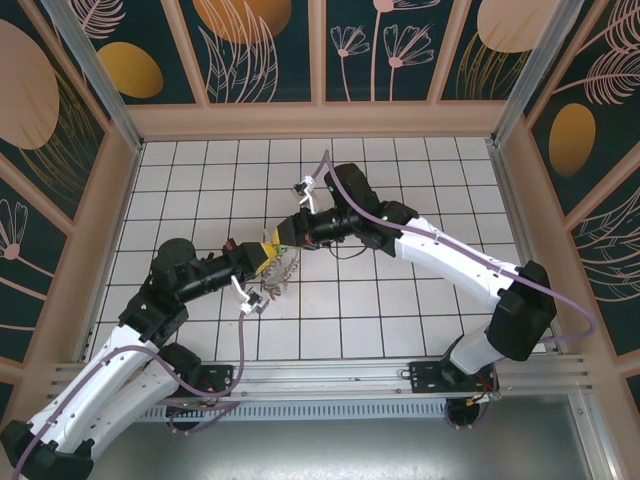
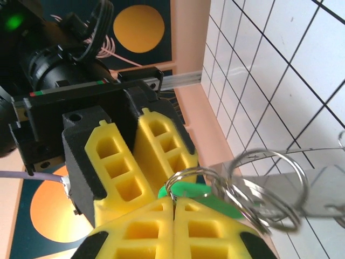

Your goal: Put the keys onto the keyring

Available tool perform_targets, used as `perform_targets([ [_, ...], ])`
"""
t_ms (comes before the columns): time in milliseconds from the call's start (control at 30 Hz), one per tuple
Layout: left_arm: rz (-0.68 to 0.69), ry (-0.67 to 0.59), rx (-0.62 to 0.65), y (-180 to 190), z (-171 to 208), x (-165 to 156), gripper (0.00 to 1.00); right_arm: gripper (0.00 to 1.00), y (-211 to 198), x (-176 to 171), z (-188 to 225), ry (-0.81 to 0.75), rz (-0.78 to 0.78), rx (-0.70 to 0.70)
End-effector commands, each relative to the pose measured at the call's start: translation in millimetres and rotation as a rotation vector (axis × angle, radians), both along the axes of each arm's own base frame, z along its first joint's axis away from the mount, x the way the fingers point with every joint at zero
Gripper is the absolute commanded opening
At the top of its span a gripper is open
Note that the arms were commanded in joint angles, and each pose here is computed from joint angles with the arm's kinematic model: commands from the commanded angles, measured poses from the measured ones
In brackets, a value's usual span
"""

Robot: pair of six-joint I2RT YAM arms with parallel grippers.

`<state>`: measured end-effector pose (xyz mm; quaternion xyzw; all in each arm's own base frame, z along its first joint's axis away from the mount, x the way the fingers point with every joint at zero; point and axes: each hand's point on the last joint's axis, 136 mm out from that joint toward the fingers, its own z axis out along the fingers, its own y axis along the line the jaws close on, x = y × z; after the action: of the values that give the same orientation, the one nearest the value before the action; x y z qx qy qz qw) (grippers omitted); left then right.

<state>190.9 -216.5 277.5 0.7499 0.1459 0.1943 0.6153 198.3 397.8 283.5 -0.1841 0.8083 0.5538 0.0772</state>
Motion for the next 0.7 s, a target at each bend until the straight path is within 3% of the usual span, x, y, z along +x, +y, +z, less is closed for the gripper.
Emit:
perform_targets([
  [0, -0.076, -0.086, -0.059, -8, 22, -11, 0.0, 0.26, 1, -22, 15, -0.038, 0.165, 0.051],
  [333, -0.076, -0.12, -0.03, -10, 19, -8, 0.0, 0.32, -4, -32, 0, 0.037, 0.235, 0.036],
  [467, -0.079, -0.142, -0.028, -11, 19, -8, 0.0, 0.12, -3, -37, 0, 0.057, 0.266, 0.073],
  [667, -0.074, -0.158, -0.032, -10, 23, -8, 0.0, 0.08, -6, -46, 16, 0.011, 0.319, 0.145],
])
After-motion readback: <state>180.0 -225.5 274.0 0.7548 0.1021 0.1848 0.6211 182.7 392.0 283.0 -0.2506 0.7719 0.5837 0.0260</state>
